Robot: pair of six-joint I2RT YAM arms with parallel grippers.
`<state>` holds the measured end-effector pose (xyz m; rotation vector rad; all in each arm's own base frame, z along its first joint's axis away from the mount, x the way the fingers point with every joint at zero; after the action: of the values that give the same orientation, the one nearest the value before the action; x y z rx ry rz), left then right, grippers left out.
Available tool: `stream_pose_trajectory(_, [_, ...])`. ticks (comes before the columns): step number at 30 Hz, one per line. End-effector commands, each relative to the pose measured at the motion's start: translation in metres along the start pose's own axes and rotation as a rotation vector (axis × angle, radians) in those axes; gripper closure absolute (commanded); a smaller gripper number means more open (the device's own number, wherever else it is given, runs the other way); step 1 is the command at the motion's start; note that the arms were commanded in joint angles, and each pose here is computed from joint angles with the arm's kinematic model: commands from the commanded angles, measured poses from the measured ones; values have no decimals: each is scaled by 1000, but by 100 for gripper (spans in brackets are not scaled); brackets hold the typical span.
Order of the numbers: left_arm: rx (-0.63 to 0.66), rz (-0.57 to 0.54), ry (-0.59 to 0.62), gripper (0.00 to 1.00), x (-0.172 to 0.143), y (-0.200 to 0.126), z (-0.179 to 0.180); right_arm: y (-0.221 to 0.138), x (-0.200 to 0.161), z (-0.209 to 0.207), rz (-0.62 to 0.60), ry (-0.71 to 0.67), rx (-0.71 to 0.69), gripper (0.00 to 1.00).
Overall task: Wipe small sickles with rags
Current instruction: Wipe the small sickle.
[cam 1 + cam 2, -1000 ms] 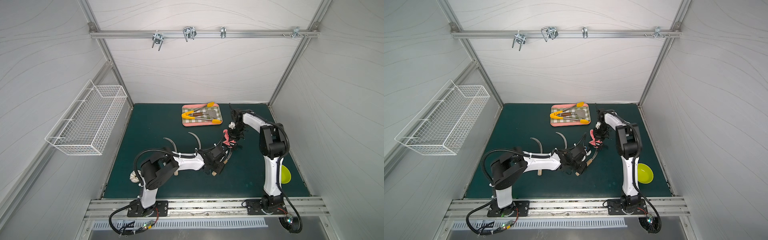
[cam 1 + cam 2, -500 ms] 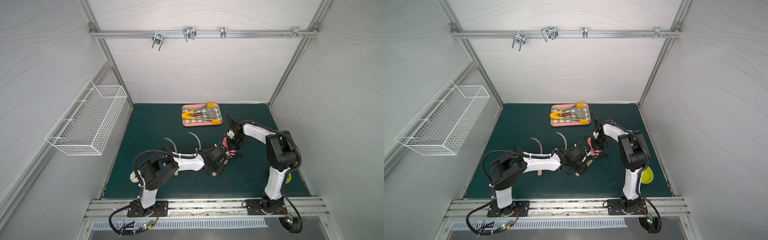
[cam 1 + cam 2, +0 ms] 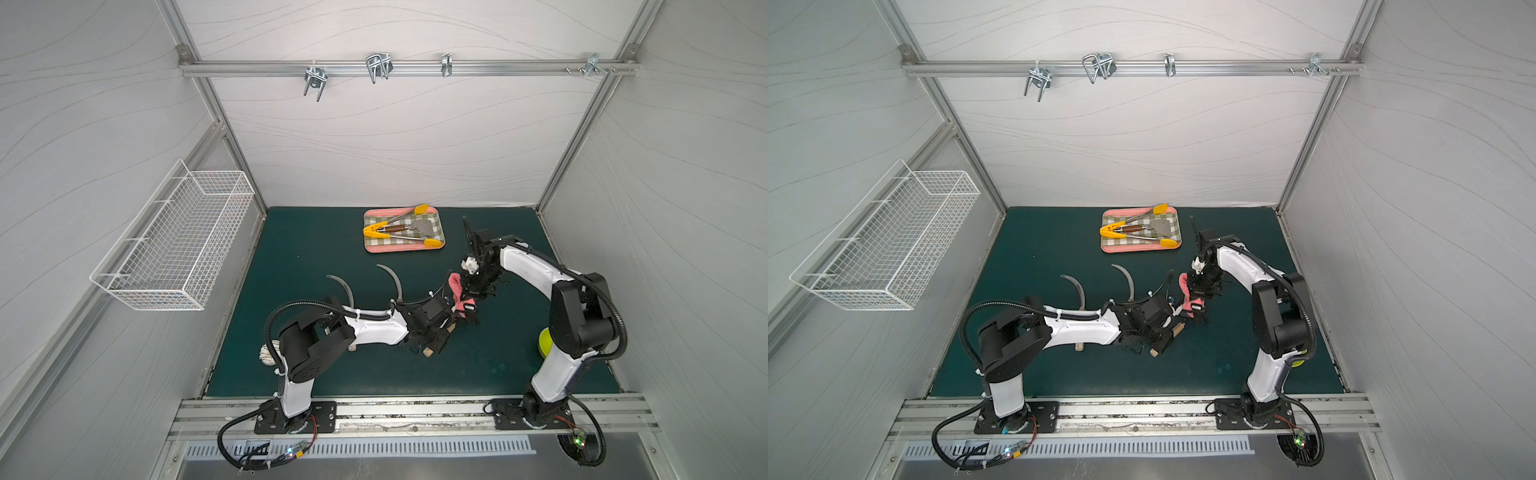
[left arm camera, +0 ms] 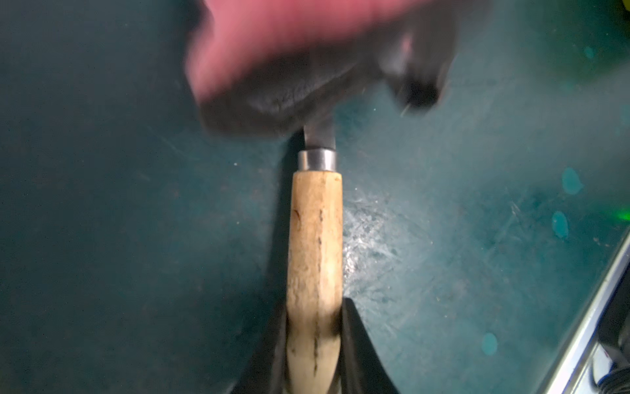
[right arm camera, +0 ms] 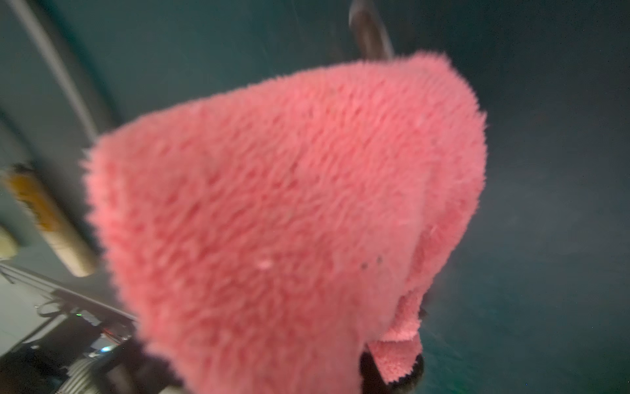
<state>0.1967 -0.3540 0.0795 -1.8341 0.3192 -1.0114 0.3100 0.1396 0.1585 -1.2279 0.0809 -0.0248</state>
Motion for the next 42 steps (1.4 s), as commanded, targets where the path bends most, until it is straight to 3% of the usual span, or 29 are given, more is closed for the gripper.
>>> stream_pose_trajectory(1, [14, -8, -13, 100, -1, 1, 1, -11, 19, -1, 24, -7, -21, 85])
stream_pose_trajectory(7, [12, 5, -13, 100, -3, 3, 1, 31, 62, -7, 93, -8, -87, 86])
stream_pose_trajectory(13, [24, 8, -11, 100, -3, 3, 2, 74, 66, -27, 187, 7, -183, 86])
stream_pose_trajectory(24, [56, -11, -22, 100, 6, 1, 3, 86, -6, -40, 275, 3, -238, 86])
stream_pose_trajectory(34, [81, -26, -35, 100, 3, -2, 7, 88, -84, -44, 300, 54, -189, 85])
stream_pose_trajectory(38, [85, -26, -42, 100, 2, -3, 7, 81, -96, -42, 278, 70, -151, 85])
stream_pose_trajectory(42, [86, -9, -37, 100, 0, -2, 7, 56, -86, -36, 201, 75, -105, 85])
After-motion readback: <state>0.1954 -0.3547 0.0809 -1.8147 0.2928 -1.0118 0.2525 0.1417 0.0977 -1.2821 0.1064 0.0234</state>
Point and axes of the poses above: each gripper's point midway between its finger pads, its own y axis out along the fingers, its own z axis along the line the jaws close on, x = y × z, the point moved 7 cm from there along -y, back along the fingers, and after that the axes turned 9 degrees about y, right-handed, at the moved point
